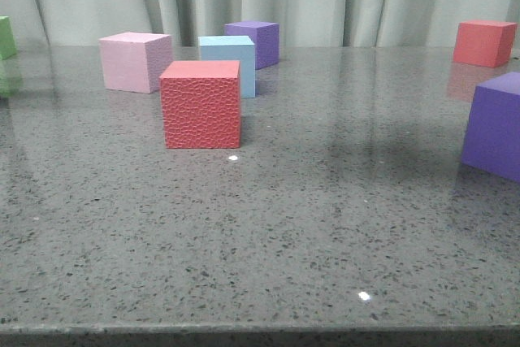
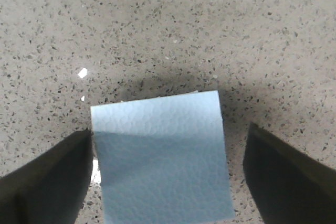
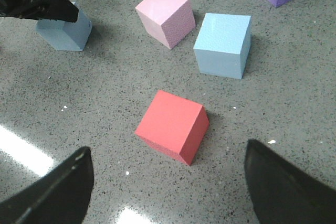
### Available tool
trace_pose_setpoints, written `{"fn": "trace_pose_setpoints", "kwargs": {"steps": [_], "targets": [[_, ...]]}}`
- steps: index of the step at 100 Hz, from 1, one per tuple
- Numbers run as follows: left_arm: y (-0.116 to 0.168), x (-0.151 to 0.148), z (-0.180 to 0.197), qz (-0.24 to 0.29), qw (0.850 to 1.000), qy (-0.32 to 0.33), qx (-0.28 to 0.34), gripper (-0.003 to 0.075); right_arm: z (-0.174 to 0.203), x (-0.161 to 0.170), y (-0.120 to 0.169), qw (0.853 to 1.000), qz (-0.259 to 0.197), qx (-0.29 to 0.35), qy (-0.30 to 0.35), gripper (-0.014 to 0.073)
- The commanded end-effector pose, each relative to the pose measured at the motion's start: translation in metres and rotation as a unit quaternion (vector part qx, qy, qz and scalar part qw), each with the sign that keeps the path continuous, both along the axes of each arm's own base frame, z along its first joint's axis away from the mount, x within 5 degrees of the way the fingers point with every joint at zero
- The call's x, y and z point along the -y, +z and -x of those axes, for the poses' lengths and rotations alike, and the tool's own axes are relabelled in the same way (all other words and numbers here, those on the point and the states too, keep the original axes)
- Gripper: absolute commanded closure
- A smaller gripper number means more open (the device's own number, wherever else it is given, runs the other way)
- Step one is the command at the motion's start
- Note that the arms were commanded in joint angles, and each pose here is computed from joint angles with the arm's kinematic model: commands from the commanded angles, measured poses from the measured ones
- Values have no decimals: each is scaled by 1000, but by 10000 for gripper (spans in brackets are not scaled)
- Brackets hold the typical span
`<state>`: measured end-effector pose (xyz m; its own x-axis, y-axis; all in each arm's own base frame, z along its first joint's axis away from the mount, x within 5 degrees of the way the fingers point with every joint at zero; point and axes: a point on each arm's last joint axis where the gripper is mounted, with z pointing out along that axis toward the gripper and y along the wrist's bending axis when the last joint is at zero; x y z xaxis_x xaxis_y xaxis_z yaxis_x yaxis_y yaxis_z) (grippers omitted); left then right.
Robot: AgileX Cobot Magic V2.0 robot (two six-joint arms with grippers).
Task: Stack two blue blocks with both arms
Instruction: 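Grasp the second light blue cube with the left gripper and lift it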
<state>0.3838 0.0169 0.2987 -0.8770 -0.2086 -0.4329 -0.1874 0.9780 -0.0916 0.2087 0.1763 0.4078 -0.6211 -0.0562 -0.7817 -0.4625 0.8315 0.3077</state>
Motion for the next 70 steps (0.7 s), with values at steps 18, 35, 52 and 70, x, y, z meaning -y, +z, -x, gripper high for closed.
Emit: {"fn": "trace_pose_setpoints", "kwargs": {"steps": [18,35,52,70], "targets": [[19,1,-1,17,999,5,41,153,5,5,21,998,-34,51,1,6],[20,1,-1,17,999,5,43,188,5,5,21,998,-34,51,1,6],[20,1,-1,17,999,5,43,344,5,5,21,998,-34,51,1,6],[20,1,-1,17,999,5,42,489,5,5,21,998,-34,51,1,6]]}}
